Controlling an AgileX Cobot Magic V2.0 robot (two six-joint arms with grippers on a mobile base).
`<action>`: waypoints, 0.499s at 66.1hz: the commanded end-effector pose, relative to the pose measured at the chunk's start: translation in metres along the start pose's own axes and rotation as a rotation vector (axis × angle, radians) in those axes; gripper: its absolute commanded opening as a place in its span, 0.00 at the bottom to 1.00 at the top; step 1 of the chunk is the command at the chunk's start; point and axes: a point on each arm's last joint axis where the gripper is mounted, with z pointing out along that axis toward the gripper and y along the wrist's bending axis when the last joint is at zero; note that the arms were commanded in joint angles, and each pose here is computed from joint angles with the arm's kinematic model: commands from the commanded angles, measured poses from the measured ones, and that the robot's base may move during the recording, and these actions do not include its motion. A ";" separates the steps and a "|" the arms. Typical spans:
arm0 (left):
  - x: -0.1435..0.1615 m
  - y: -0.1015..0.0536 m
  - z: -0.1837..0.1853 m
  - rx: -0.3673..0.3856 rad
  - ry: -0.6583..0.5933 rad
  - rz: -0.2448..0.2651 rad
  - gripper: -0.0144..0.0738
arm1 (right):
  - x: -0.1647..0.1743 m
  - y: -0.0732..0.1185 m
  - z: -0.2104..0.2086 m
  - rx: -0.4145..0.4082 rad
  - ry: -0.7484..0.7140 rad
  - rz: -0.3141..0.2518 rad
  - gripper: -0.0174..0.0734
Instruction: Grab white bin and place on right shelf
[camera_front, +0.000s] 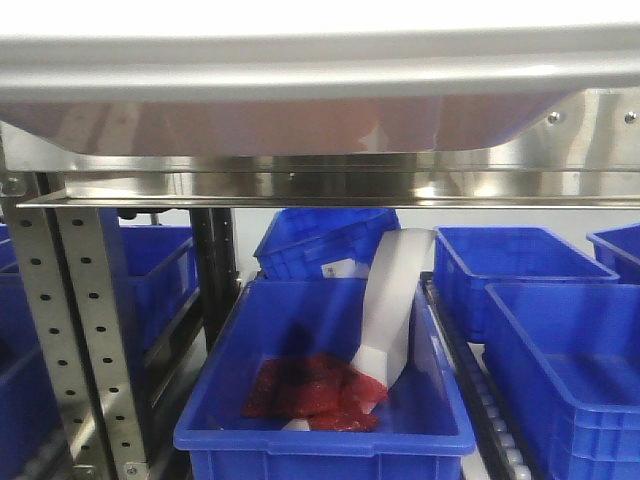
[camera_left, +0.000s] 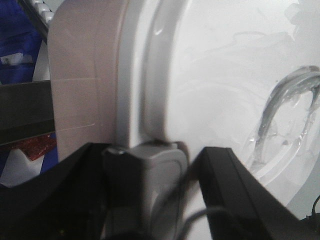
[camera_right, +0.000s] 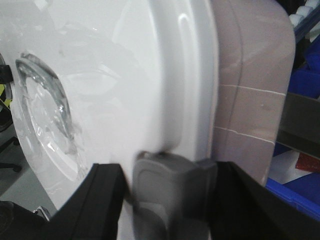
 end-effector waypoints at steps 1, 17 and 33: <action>-0.009 -0.030 -0.007 0.246 -0.035 -0.003 0.41 | -0.010 0.030 -0.007 -0.246 -0.067 0.031 0.55; -0.009 -0.030 -0.006 0.246 -0.033 -0.007 0.41 | -0.010 0.030 -0.007 -0.246 -0.067 0.031 0.55; -0.009 -0.030 -0.006 0.246 -0.033 -0.007 0.41 | -0.010 0.030 -0.007 -0.244 -0.068 0.031 0.55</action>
